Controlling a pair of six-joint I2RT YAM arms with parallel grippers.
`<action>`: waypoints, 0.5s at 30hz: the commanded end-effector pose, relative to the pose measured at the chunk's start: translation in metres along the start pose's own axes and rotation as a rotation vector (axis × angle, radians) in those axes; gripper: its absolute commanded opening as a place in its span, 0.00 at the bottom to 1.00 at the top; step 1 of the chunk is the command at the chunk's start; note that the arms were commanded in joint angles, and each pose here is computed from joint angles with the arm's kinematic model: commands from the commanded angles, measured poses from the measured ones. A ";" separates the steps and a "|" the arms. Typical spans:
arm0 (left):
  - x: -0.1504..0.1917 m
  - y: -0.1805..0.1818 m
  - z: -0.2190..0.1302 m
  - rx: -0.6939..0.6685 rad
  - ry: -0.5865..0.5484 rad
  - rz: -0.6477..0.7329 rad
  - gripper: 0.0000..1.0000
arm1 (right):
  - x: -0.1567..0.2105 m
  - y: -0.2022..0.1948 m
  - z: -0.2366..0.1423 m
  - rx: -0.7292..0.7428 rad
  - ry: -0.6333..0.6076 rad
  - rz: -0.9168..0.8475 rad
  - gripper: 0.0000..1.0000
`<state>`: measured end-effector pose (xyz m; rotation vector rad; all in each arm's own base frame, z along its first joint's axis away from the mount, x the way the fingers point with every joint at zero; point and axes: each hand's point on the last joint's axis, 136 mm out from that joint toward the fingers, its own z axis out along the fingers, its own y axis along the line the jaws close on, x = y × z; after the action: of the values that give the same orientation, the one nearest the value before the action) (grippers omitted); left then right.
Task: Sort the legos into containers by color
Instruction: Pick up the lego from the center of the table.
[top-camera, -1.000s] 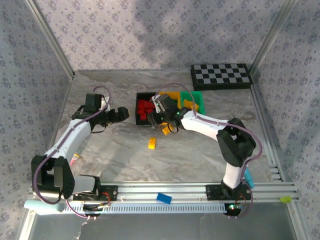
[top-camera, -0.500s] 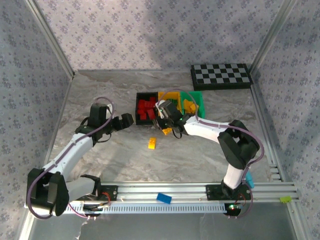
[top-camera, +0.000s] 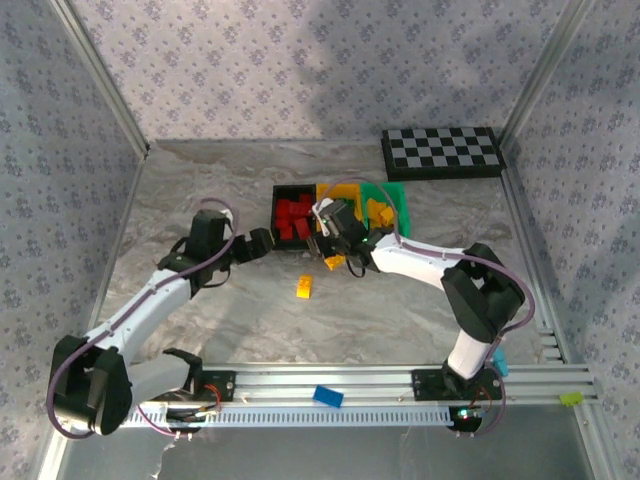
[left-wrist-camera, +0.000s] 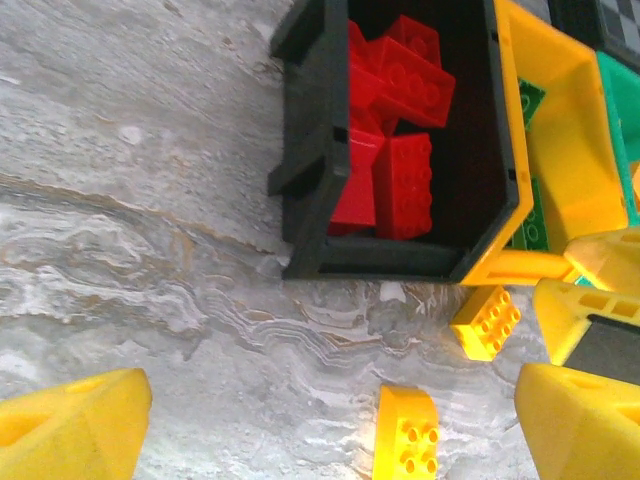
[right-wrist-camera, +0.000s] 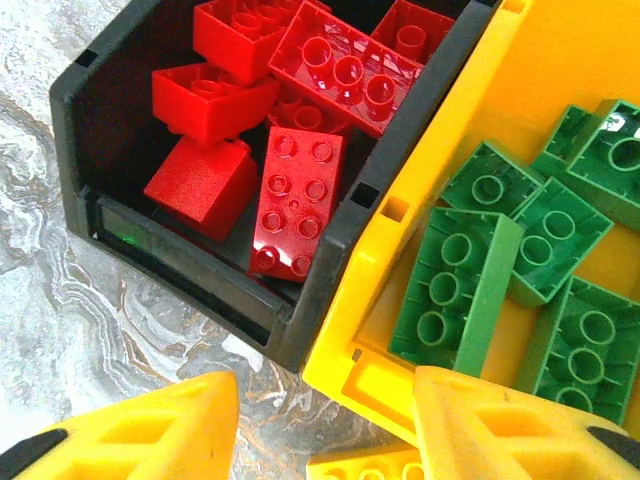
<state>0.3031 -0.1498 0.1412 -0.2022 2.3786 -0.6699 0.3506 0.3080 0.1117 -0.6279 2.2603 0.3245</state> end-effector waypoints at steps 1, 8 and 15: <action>0.009 -0.001 0.011 -0.022 -0.009 0.005 0.93 | 0.004 -0.001 -0.011 0.006 0.004 0.023 0.51; 0.046 -0.018 0.031 -0.008 0.048 0.044 0.92 | 0.022 -0.005 -0.010 0.016 0.033 0.052 0.51; 0.085 -0.036 0.051 -0.023 0.153 0.130 0.92 | 0.023 -0.006 -0.010 0.015 0.034 0.061 0.51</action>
<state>0.2620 -0.2153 0.0725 -0.0225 2.5447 -0.6216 0.3347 0.2938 0.0938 -0.5910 2.3233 0.3225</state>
